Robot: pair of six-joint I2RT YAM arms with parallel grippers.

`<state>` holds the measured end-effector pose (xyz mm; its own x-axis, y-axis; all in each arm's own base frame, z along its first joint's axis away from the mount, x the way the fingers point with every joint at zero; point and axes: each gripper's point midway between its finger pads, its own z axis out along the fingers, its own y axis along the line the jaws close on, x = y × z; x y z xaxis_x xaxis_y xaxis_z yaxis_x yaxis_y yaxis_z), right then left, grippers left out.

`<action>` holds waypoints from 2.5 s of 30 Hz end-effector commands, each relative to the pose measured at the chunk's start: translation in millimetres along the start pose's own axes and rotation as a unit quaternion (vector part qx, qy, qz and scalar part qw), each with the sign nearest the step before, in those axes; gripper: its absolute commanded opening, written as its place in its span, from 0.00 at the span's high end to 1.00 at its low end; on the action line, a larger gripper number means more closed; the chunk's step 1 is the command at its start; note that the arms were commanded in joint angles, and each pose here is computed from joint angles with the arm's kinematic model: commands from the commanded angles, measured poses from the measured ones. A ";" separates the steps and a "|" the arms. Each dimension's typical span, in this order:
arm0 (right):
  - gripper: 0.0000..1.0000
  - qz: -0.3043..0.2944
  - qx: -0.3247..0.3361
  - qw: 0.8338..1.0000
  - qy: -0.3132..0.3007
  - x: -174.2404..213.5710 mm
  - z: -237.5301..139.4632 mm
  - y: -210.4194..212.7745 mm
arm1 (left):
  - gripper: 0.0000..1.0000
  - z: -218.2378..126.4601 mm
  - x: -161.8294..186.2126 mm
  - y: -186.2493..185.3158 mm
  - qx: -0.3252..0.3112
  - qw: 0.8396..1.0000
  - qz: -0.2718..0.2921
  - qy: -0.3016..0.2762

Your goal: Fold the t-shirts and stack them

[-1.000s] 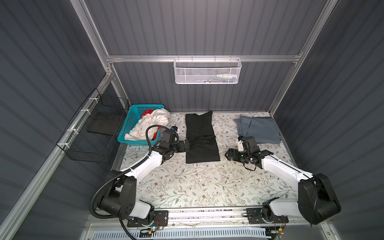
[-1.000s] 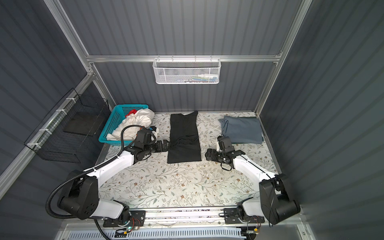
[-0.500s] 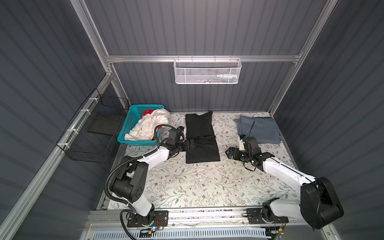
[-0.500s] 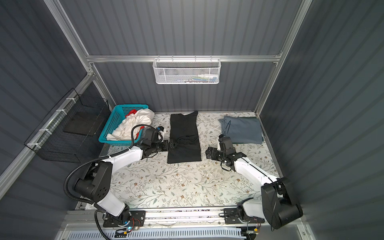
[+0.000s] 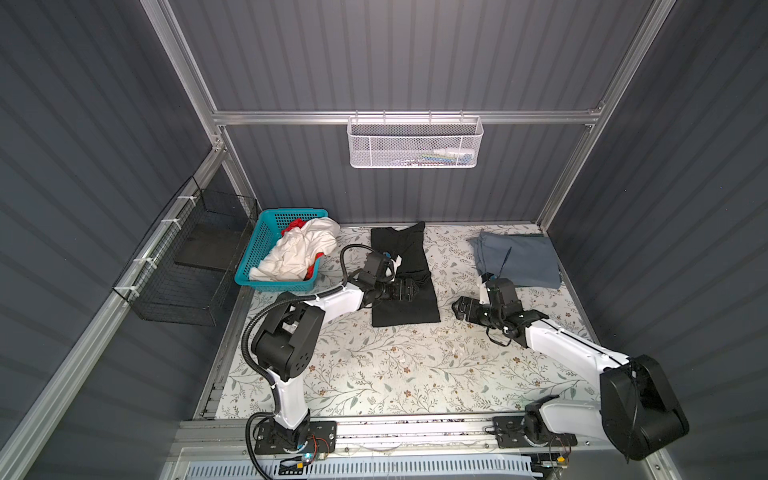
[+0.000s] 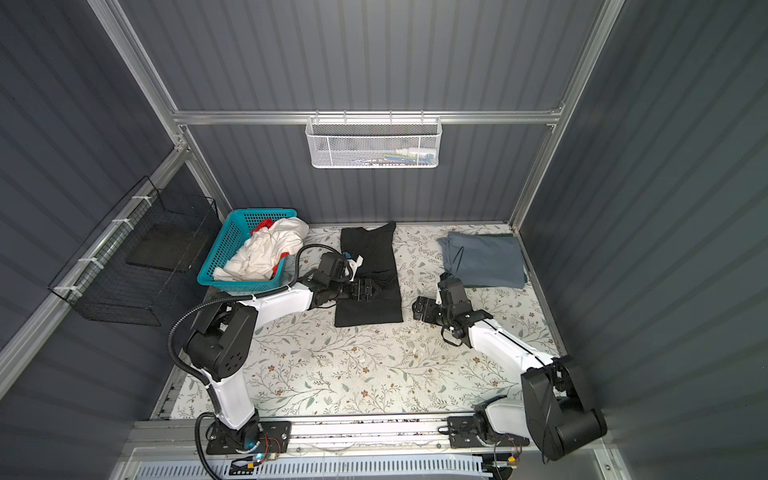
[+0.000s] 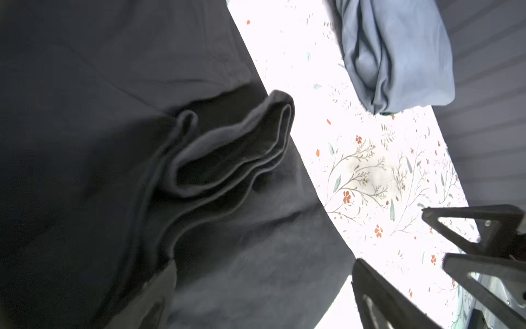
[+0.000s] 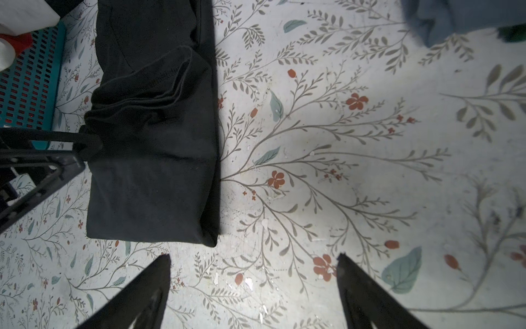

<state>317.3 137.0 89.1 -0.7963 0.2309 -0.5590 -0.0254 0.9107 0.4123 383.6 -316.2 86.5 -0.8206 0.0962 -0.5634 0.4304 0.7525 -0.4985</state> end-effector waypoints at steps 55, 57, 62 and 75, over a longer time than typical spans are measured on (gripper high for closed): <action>0.09 0.070 -0.042 0.995 0.062 38.1 10.7 9.7 | 0.00 -141.7 -91.0 42.3 -0.209 0.954 0.032 -0.213; 0.10 0.072 -0.045 0.994 0.067 37.7 13.3 13.4 | 0.00 -148.6 -75.2 44.1 -0.208 0.956 0.019 -0.206; 0.10 0.073 -0.059 0.993 0.067 34.7 16.7 24.7 | 0.00 -161.7 -42.4 47.5 -0.201 0.959 -0.009 -0.202; 0.30 0.108 -0.088 0.988 0.063 40.0 28.4 40.9 | 0.09 -145.5 37.3 39.6 -0.118 0.982 -0.094 -0.112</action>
<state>296.3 188.5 59.5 -0.8774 0.3231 -0.3547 0.0484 0.7951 0.6046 333.8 -180.3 157.9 -0.6964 -0.1600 -0.6996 0.1723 0.9090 -0.3794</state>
